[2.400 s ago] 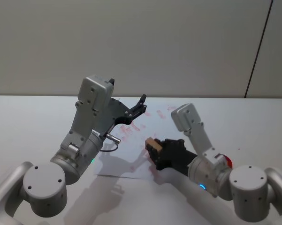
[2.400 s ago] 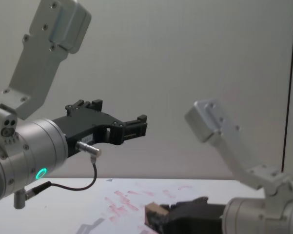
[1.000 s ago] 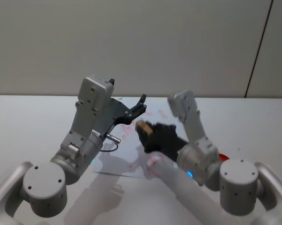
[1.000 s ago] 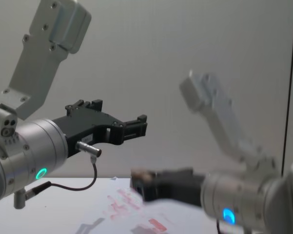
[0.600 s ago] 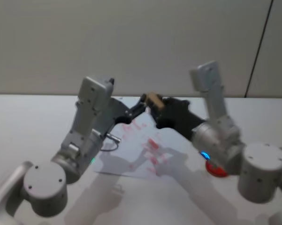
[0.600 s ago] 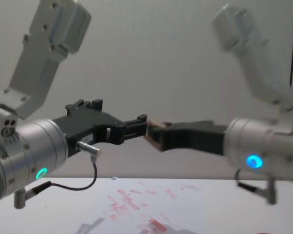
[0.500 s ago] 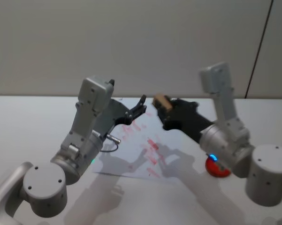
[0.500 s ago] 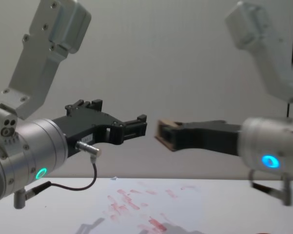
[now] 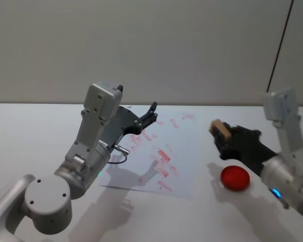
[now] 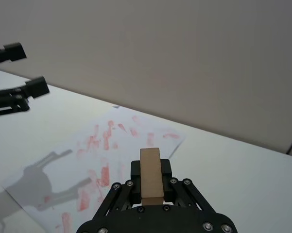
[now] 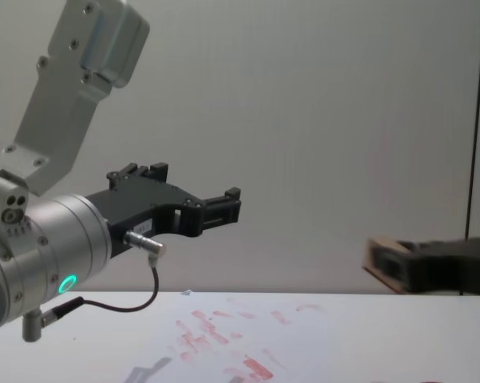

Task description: Use the one hand to pick up the stamp and affix it onto the A4 paper.

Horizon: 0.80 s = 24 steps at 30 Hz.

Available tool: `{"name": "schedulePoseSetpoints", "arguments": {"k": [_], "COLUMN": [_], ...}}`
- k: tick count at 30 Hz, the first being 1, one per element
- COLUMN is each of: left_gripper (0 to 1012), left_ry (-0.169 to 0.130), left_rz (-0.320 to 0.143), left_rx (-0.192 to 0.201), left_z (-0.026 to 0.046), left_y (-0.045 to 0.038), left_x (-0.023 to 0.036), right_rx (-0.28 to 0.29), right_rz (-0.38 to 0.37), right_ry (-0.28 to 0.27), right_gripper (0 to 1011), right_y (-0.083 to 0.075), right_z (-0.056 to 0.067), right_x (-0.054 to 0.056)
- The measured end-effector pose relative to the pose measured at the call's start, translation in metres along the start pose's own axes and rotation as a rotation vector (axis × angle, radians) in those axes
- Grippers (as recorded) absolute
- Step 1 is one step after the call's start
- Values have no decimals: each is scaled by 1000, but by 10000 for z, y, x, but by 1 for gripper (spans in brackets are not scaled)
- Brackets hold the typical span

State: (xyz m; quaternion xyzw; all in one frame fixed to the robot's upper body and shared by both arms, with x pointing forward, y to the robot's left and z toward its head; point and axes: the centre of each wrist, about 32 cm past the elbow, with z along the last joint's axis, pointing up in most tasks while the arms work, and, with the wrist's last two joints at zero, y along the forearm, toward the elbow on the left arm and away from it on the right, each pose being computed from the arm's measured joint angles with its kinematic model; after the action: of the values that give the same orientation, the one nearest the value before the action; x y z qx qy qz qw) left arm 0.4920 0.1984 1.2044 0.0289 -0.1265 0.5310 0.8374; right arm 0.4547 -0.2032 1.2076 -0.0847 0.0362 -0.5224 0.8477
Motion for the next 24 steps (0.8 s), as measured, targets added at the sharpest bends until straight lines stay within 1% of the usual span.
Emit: {"name": "schedulePoseSetpoints", "arguments": {"k": [1, 5, 10, 17, 24], "left_gripper": [1002, 1002, 1002, 1003, 1002], "left_ry": [0, 0, 0, 0, 0], "left_rz": [0, 0, 0, 0, 0], "left_rx": [0, 0, 0, 0, 0], "left_z": [0, 0, 0, 0, 0], "left_y": [0, 0, 0, 0, 0], "left_x": [0, 0, 0, 0, 0], "right_rx": [0, -26, -51, -77, -106], "right_rz": [0, -31, -54, -66, -73], "right_ry": [0, -6, -12, -21, -34], "right_gripper": [219, 220, 219, 219, 220], "right_y": [0, -141, -256, -329, -318], "right_z": [0, -55, -106, -170, -254], "right_x": [0, 64, 112, 142, 154]}}
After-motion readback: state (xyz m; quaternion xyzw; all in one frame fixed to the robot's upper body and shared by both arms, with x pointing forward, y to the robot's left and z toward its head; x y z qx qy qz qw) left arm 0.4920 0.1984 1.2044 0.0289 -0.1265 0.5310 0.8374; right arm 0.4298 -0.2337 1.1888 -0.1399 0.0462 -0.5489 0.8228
